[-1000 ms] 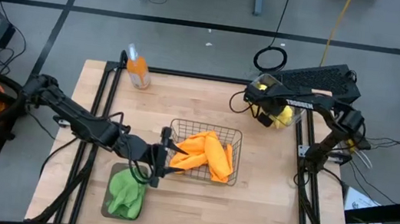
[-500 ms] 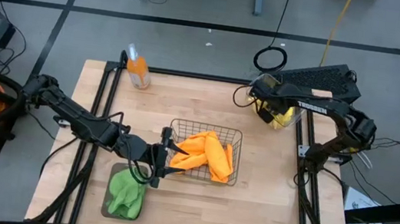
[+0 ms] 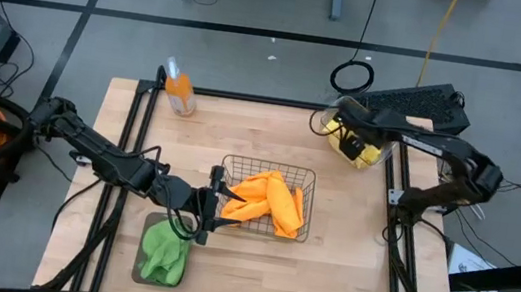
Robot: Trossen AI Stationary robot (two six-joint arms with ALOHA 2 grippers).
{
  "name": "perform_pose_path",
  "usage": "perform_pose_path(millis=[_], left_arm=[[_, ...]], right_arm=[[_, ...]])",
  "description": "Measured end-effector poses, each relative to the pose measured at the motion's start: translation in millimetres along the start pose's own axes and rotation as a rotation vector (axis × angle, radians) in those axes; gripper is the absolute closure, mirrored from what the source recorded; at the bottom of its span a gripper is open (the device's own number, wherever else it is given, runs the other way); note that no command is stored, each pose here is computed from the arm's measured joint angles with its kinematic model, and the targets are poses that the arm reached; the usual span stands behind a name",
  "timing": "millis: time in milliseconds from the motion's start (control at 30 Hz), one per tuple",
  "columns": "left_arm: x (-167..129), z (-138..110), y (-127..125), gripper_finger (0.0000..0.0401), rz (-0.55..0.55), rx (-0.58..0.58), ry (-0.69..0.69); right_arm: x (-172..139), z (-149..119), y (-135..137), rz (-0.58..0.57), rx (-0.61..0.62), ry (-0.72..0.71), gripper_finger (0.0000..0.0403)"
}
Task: Sort microfiber towel by color & place in baskets
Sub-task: Put the yellow microfiber towel into the transparent bin, then adjust the yellow microfiber towel into the transparent bin, then return to Home Position
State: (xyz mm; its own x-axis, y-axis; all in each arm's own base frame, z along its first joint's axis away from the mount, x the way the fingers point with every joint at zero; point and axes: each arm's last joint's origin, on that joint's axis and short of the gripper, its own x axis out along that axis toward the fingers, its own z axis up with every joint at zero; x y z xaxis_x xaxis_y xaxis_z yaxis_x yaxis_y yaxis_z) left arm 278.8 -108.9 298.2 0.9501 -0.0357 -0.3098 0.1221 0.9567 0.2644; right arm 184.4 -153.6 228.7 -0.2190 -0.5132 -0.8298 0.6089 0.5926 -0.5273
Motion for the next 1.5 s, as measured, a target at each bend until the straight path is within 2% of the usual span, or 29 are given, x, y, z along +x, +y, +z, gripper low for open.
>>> perform_pose_path(millis=[133,233,300,433,567,633,900,1000,1167,1367,1500], left_arm=[[0,0,0,0.0159,0.000,0.001,0.002],[0,0,0,0.0159,0.000,0.001,0.002],[0,0,0,0.0159,0.000,0.000,0.000],[0,0,0,0.0159,0.000,-0.001,-0.002],[0,0,0,0.0159,0.000,-0.001,-0.003],[0,0,0,0.0159,-0.001,-0.001,-0.003],[0,0,0,0.0159,0.000,-0.001,-0.002],[0,0,0,0.0159,0.000,-0.001,-0.003],[0,0,0,0.0159,0.000,0.000,0.000],[0,-1,0,0.0159,-0.002,0.004,0.011],[0,-1,0,0.0159,-0.002,0.004,0.012]], right_arm=[[-20,-10,-12,0.025,0.062,-0.085,0.0116],[-33,-16,-19,0.123,0.121,-0.155,0.0133],[-39,-17,-21,0.176,0.172,-0.222,0.0157],[-31,-18,-18,0.204,0.224,-0.282,0.0239],[-8,-20,-12,0.196,0.250,-0.264,0.0350],[5,-22,-7,0.193,0.245,-0.238,0.0388],[37,-25,2,0.179,0.245,-0.166,0.0395],[36,-24,2,0.177,0.241,-0.186,0.0400],[24,-30,-6,0.179,0.274,-0.225,0.0387],[2,-50,-15,0.190,0.331,-0.244,0.0341],[-19,-63,-17,0.252,0.352,-0.333,0.0296]])
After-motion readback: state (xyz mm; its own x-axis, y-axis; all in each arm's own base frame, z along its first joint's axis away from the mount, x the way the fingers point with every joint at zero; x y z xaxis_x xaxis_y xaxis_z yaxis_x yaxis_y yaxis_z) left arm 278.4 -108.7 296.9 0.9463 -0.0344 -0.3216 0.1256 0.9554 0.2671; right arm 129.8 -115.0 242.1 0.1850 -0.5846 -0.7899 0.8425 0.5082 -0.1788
